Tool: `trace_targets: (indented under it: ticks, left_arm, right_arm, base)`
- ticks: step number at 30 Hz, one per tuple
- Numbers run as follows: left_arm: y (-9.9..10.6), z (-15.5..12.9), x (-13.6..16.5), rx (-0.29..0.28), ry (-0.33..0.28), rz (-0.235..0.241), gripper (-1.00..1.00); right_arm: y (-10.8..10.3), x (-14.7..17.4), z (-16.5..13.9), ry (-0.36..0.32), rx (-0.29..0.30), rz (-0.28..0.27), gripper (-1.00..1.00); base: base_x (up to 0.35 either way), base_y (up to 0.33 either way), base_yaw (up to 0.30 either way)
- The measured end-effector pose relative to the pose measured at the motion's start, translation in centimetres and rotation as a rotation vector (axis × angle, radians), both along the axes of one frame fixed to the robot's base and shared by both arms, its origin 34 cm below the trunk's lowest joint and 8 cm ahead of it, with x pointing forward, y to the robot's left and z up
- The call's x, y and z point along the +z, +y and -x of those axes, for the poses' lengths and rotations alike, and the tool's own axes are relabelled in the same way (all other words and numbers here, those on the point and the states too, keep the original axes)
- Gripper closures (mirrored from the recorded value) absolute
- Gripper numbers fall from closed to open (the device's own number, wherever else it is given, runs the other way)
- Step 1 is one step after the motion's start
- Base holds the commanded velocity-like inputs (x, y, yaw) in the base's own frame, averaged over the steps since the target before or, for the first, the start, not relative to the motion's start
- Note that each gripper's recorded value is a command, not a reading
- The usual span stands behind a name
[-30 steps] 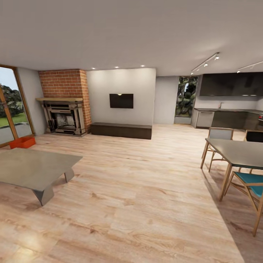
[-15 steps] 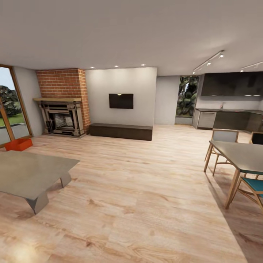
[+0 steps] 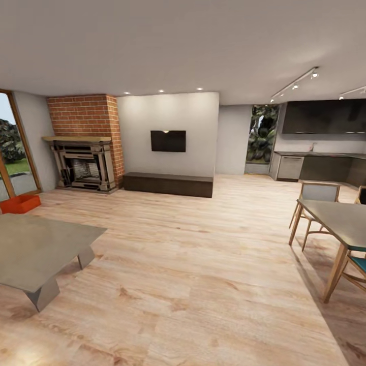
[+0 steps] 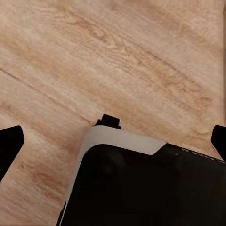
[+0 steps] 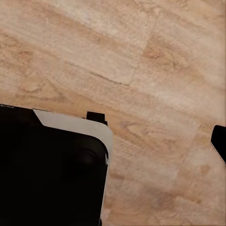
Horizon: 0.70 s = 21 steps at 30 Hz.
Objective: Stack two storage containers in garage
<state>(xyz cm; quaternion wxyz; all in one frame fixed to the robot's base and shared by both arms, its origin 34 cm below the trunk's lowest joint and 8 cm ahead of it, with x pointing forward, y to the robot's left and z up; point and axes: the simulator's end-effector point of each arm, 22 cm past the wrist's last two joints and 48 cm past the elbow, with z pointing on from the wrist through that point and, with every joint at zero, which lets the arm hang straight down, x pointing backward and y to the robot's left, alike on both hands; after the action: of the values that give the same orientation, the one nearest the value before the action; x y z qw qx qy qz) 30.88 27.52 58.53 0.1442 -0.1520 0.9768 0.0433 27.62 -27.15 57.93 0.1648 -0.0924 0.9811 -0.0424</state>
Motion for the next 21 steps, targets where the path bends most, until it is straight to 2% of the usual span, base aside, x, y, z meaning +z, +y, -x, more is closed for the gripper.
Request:
trace_targets:
  ticks: [8, 21]
  left_arm:
    - [-0.11, 0.0, 0.0, 0.0, 0.0, 0.001, -1.0]
    - [-0.23, -0.07, 0.01, -0.007, -0.001, 0.0, -1.0]
  right_arm:
    - [-0.29, -0.02, 0.09, 0.003, -0.021, -0.003, -1.0]
    - [0.14, 0.03, -0.09, -0.005, -0.006, -0.007, -1.0]
  base:
    - [0.322, 0.0, 0.0]
    - [0.322, 0.0, 0.0]
